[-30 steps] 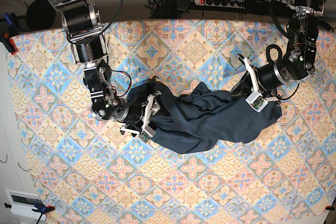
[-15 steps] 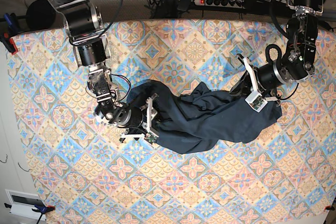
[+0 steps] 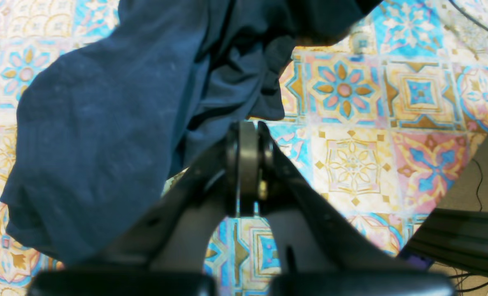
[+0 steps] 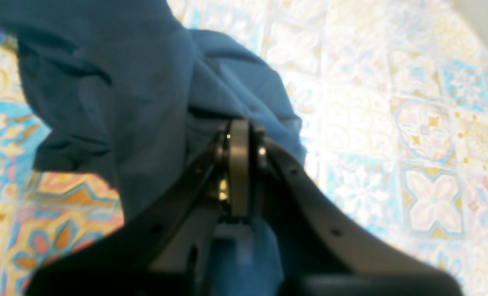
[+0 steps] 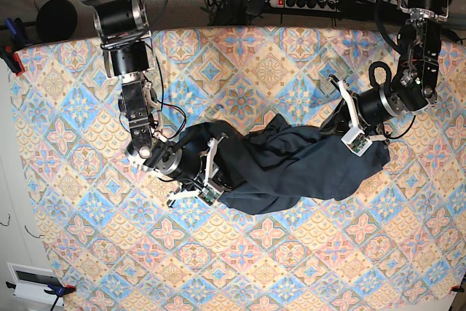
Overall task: Layout the t-shirt on the table in an organized manner, then fold the t-shirt properly
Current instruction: 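Lift the shirt with both grippers and lay it flat, stretched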
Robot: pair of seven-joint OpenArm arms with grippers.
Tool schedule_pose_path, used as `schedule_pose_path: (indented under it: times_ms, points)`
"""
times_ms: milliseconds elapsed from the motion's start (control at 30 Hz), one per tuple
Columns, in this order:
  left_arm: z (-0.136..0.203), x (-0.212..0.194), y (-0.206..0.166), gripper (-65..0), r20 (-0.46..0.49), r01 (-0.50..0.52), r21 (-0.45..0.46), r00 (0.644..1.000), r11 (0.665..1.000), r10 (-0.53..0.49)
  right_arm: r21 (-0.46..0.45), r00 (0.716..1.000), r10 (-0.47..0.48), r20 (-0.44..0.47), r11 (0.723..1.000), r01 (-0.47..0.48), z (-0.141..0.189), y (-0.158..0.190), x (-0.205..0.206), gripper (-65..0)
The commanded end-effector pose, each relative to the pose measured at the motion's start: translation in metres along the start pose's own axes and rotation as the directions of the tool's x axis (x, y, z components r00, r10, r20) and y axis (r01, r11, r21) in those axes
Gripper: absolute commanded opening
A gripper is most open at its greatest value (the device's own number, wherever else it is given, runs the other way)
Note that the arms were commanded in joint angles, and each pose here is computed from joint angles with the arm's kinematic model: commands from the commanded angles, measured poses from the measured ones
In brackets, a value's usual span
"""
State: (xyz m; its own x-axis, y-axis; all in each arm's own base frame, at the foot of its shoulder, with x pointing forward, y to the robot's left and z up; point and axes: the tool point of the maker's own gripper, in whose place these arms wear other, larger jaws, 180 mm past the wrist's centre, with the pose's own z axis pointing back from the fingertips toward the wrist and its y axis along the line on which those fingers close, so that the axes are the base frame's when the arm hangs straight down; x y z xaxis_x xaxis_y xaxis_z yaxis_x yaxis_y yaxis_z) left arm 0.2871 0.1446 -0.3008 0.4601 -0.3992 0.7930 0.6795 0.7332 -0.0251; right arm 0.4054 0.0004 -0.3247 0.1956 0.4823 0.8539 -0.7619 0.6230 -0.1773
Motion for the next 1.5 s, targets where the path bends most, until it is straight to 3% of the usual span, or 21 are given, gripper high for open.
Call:
schedule_pose_path:
  times_ms: [0,167,333,500,600,733,867,1000,1100,1200,1467]
  points:
    - [0.007,0.017,0.007,-65.0,0.066,0.015,0.018,0.998,1.0,-0.017,-0.039,0.999,0.012,0.036,0.999,-0.011,0.008,-0.015,0.012,-64.3]
    - [0.015,0.024,0.019,-65.0,0.097,0.007,0.055,0.995,0.998,-0.012,-0.119,0.997,0.032,0.066,0.993,-0.024,0.044,-0.043,0.012,-64.3]
    - [0.018,0.019,0.036,-65.0,0.096,-0.031,0.09,0.995,0.995,0.022,-0.198,0.985,-0.073,0.158,0.975,0.104,0.101,-0.08,0.016,-64.3]
    - [0.017,0.023,0.064,-65.0,0.172,-0.142,0.152,0.978,0.978,0.116,-0.256,0.957,-0.132,0.258,0.946,0.199,0.161,-0.105,0.016,-64.3]
    - [0.017,0.032,0.083,-65.0,0.245,-0.223,0.181,0.953,0.958,0.176,-0.269,0.952,-0.147,0.267,0.937,0.22,0.183,-0.102,0.011,-64.3]
    - [0.0,0.048,0.095,-65.0,0.314,-0.298,0.153,0.919,0.942,0.239,-0.258,0.957,-0.157,0.243,0.941,0.22,0.193,-0.081,-0.001,-64.3]
    - [-0.045,0.062,0.092,-65.0,0.318,-0.367,0.054,0.888,0.929,0.332,-0.235,0.961,-0.185,0.205,0.944,0.231,0.192,-0.062,-0.017,-64.3]
    - [-0.099,0.083,0.081,-52.6,0.308,-0.511,-0.035,0.812,0.859,0.496,-0.211,0.96,-0.24,0.146,0.94,0.267,0.192,-0.041,-0.044,-64.3]
    - [-0.127,0.105,0.065,-41.3,0.296,-0.537,-0.094,0.789,0.838,0.539,-0.207,0.962,-0.23,0.146,0.944,0.257,0.193,-0.038,-0.041,-64.3]
    - [-0.159,0.136,0.042,-34.5,0.274,-0.505,-0.151,0.805,0.85,0.526,-0.207,0.962,-0.227,0.149,0.944,0.255,0.193,-0.037,-0.04,-64.3]
    - [-0.229,0.186,-0.03,-34.0,0.234,-0.347,-0.203,0.891,0.916,0.389,-0.212,0.963,-0.218,0.16,0.945,0.249,0.196,-0.038,-0.036,-64.3]
